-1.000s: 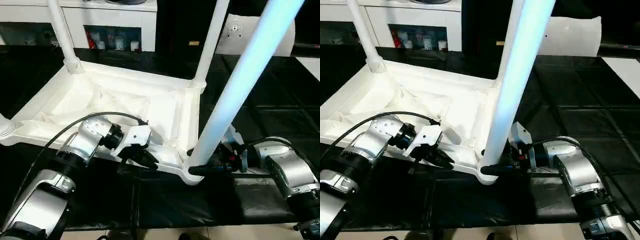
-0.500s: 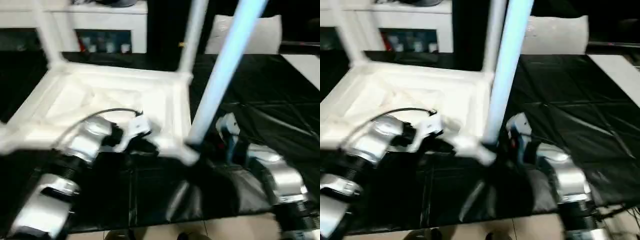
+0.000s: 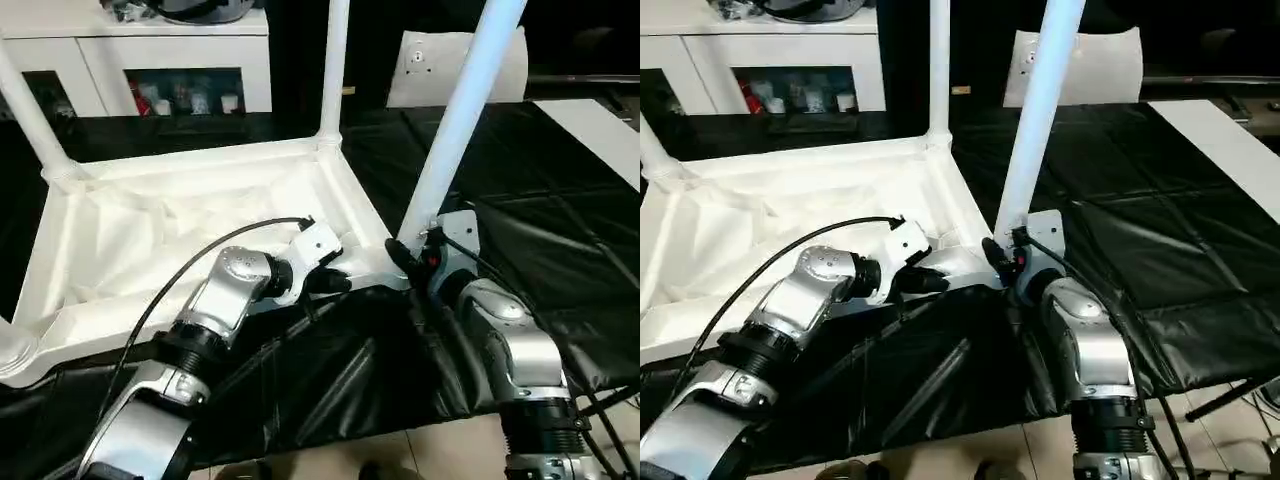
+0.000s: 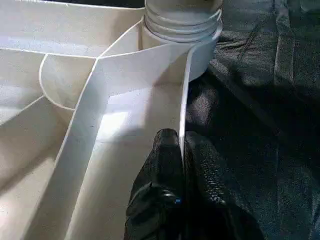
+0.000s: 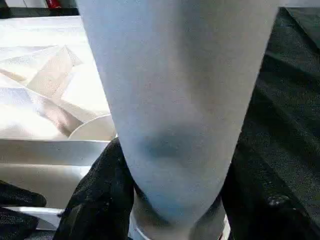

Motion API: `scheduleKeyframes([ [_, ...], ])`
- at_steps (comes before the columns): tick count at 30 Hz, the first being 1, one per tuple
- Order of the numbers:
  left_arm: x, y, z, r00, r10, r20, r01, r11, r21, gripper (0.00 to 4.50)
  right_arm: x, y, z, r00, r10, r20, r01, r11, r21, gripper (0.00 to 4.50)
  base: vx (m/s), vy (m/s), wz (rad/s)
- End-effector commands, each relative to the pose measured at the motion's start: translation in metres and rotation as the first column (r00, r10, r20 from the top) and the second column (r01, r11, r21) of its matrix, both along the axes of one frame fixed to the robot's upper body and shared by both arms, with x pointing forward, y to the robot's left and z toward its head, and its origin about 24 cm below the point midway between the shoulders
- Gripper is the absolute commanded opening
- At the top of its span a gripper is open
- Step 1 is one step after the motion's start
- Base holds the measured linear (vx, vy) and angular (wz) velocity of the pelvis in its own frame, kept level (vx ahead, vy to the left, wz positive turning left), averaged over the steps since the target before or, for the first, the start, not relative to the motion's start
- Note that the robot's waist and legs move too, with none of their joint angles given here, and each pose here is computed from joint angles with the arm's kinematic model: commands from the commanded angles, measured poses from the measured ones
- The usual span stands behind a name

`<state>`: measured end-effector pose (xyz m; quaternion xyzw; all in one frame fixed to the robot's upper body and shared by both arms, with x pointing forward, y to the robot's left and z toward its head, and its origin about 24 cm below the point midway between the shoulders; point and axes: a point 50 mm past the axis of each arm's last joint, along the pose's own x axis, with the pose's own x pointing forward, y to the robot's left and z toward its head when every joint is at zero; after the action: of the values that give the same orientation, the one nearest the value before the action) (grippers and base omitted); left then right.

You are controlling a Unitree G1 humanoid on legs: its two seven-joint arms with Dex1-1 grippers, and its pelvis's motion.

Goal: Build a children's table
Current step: Rotate leg to tighten

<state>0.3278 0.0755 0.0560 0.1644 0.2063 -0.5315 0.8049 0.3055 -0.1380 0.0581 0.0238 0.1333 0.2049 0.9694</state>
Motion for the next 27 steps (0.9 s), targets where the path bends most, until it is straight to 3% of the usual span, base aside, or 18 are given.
scheduleKeyframes([
  [1,-0.005,-0.023,0.005,0.998,-0.042,0.041,0.044,0.997,-0.057,0.00,-0.019,0.063,-0.003,0.945,0.326,-0.022,-0.319,0.935,0.154,2.70,0.000,0.000,0.00],
  [10,-0.008,0.017,0.004,0.982,-0.186,0.037,0.185,0.982,0.023,0.00,-0.029,0.017,0.004,0.878,0.477,0.044,-0.479,0.876,0.064,3.50,0.022,-0.024,0.00],
  [13,-0.012,0.028,0.006,0.955,-0.294,0.031,0.293,0.955,0.049,0.00,-0.034,-0.002,0.008,0.828,0.559,0.044,-0.561,0.828,0.028,3.61,0.055,-0.075,0.03],
  [16,-0.014,0.036,0.007,0.927,-0.374,0.020,0.371,0.925,0.079,0.00,-0.034,-0.015,0.007,0.812,0.583,0.025,-0.582,0.813,-0.030,4.04,0.046,-0.064,-0.01],
  [20,-0.017,0.042,0.010,0.897,-0.442,-0.014,0.442,0.894,0.077,0.00,-0.033,-0.023,0.008,0.785,0.619,0.011,-0.618,0.784,-0.055,4.35,0.000,0.000,0.00],
  [23,-0.019,0.047,0.013,0.848,-0.527,-0.047,0.529,0.843,0.093,0.00,-0.034,-0.028,0.013,0.725,0.689,0.004,-0.687,0.724,-0.060,4.35,0.000,0.000,0.00],
  [26,-0.019,0.049,0.014,0.830,-0.554,-0.058,0.557,0.823,0.109,0.00,-0.034,-0.029,0.014,0.702,0.712,-0.002,-0.711,0.700,-0.058,4.35,0.000,0.000,0.00],
  [27,-0.019,0.049,0.014,0.814,-0.577,-0.068,0.580,0.804,0.129,0.00,-0.035,-0.029,0.015,0.667,0.745,-0.009,-0.744,0.666,-0.053,4.35,0.000,0.000,0.00],
])
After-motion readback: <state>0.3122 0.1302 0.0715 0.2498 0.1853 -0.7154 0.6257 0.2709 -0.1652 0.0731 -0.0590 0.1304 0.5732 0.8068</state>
